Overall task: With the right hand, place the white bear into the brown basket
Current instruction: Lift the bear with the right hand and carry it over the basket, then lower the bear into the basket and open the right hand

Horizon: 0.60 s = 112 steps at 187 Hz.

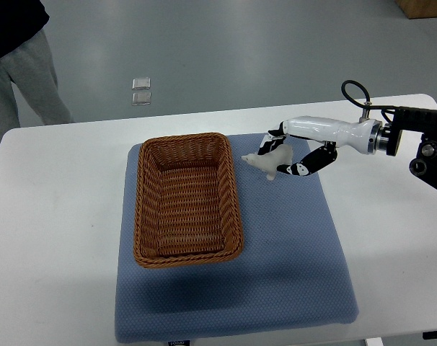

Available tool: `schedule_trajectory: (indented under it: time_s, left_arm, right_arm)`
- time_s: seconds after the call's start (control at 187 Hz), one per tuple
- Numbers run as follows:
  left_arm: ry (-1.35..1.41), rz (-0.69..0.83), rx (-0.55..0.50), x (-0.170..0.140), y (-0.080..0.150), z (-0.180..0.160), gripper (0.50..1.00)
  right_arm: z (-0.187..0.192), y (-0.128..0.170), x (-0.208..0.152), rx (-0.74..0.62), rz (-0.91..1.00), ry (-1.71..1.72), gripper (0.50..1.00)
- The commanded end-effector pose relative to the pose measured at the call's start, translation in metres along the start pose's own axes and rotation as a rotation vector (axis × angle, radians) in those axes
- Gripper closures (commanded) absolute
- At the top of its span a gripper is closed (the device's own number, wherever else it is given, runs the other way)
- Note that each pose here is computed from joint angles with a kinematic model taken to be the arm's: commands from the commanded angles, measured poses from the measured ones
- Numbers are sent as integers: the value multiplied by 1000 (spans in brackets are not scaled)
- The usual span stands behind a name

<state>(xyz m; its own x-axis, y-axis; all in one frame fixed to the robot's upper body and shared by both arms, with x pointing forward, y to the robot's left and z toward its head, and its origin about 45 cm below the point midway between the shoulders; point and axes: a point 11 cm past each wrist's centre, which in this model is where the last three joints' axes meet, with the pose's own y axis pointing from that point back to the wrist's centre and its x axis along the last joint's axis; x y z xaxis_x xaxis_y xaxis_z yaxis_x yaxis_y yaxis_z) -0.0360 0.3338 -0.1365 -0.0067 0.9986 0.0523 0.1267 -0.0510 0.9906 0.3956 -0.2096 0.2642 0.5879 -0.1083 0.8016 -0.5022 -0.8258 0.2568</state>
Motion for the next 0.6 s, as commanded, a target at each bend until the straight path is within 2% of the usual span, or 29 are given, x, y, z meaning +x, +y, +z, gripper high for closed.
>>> schedule_trajectory:
  time_s: [0.0, 0.294, 0.594]
  left_arm:
    - [0, 0, 1, 0, 0, -1, 500]
    - [-3, 0, 0, 0, 0, 0, 500]
    - [-3, 0, 2, 0, 0, -1, 500]
  right_arm:
    - [-17, -19, 9, 44, 6, 18, 918]
    - [-53, -73, -16, 159, -22, -29, 916]
    - [-72, -116, -53, 192, -75, -79, 914]
